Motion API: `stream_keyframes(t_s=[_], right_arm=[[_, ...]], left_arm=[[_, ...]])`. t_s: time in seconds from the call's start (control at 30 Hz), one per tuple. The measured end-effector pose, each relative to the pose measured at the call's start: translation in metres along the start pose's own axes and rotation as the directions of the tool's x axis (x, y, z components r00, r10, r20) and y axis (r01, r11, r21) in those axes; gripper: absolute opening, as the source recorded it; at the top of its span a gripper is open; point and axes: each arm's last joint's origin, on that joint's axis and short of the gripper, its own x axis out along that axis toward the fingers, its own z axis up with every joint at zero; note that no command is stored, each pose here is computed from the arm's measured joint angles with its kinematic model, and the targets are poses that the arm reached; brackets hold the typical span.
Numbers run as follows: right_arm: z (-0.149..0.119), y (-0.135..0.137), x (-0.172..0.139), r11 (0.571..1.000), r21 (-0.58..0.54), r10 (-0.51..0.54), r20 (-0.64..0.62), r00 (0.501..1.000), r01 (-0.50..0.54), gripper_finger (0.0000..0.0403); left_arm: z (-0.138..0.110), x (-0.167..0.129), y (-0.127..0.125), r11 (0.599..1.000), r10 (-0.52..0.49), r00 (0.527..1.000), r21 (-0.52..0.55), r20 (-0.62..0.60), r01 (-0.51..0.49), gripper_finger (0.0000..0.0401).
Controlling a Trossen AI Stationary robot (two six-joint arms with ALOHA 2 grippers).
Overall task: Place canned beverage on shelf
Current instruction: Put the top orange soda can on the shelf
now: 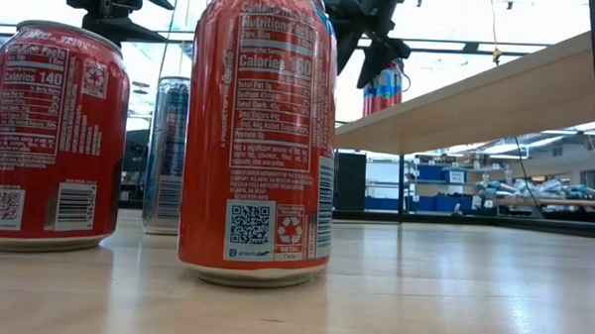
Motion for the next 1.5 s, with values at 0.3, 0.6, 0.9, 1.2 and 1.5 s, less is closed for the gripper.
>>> stream_keyframes(t_s=[0.3,0.6,0.9,1.2,1.5], right_arm=[[0.0,-0.003,0.0,0.999,0.023,-0.026,-0.001,1.0,0.026,0.0296],[0.0,-0.005,0.0,0.999,0.025,-0.045,-0.001,0.999,0.045,0.0297],[0.002,-0.015,0.002,0.995,0.042,-0.095,-0.021,0.995,0.096,0.0297],[0.004,-0.019,0.002,0.993,0.047,-0.103,-0.019,0.994,0.104,0.0297],[0.005,-0.015,0.002,0.999,0.012,-0.044,-0.028,0.999,0.044,0.0297]], left_arm=[[0.0,0.0,0.0,1.0,0.0,1.0,0.0,0.0,0.0,0.0185],[0.0,0.0,0.0,1.0,0.0,1.0,0.0,0.0,0.0,0.0185],[0.0,0.0,0.0,1.0,-0.001,1.0,0.0,0.0,0.001,0.0185],[0.0,0.0,0.0,1.0,-0.001,1.0,0.0,0.0,0.001,0.0185],[0.0,0.0,0.0,1.0,0.0,1.0,0.0,0.0,0.0,0.0185]])
